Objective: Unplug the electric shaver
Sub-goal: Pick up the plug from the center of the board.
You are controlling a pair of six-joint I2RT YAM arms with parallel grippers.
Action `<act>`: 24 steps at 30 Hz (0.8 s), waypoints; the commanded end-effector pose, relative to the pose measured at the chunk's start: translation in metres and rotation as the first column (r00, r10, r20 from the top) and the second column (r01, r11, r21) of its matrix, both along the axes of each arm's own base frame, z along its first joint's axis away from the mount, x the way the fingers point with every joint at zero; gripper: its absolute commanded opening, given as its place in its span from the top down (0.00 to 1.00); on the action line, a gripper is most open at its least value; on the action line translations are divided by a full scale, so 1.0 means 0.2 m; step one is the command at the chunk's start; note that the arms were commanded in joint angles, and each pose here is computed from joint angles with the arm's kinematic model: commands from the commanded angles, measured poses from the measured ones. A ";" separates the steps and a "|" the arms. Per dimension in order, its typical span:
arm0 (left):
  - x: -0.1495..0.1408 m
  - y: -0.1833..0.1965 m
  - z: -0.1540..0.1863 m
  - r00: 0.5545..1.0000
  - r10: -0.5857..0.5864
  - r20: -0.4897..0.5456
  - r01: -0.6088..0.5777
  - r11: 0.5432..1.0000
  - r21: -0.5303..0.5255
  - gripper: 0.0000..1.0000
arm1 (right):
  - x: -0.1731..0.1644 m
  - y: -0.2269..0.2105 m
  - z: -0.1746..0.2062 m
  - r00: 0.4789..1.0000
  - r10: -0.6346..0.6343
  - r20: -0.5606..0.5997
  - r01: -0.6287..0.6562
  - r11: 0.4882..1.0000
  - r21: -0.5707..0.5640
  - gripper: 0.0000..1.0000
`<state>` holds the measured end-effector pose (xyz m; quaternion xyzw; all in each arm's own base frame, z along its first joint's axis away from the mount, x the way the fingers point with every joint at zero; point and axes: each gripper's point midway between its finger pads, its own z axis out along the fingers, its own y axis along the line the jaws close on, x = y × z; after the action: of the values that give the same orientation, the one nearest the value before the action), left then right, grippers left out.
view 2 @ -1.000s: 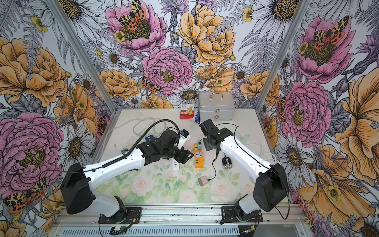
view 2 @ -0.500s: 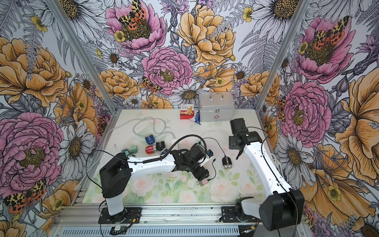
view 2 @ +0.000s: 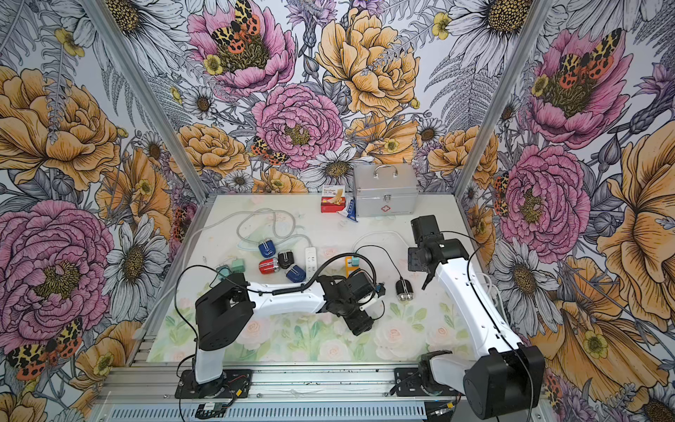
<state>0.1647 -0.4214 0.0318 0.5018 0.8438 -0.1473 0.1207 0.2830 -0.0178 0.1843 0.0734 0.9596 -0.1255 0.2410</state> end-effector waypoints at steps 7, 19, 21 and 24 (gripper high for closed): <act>0.01 0.02 -0.09 0.999 -0.039 0.019 0.037 0.995 0.093 0.33 | -0.02 -0.01 0.01 1.000 -0.008 0.014 0.008 1.000 0.009 0.20; -0.02 0.04 -0.02 0.999 -0.044 0.026 0.042 0.996 0.082 0.64 | -0.01 0.01 0.01 1.000 -0.002 0.016 0.002 1.000 0.022 0.21; 0.00 0.03 0.06 0.998 -0.021 0.061 0.018 0.998 0.053 0.67 | 0.00 0.01 0.01 1.000 -0.002 0.018 0.001 1.000 0.029 0.21; 0.06 0.04 0.24 0.990 0.042 0.133 -0.041 0.999 -0.007 0.68 | 0.01 0.03 0.01 1.000 0.001 0.017 -0.002 0.999 0.046 0.21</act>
<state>0.1658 -0.4138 0.0312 0.5167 0.8409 -0.1058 0.1215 0.2817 -0.0146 0.1821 0.0712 0.9616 -0.1157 0.2383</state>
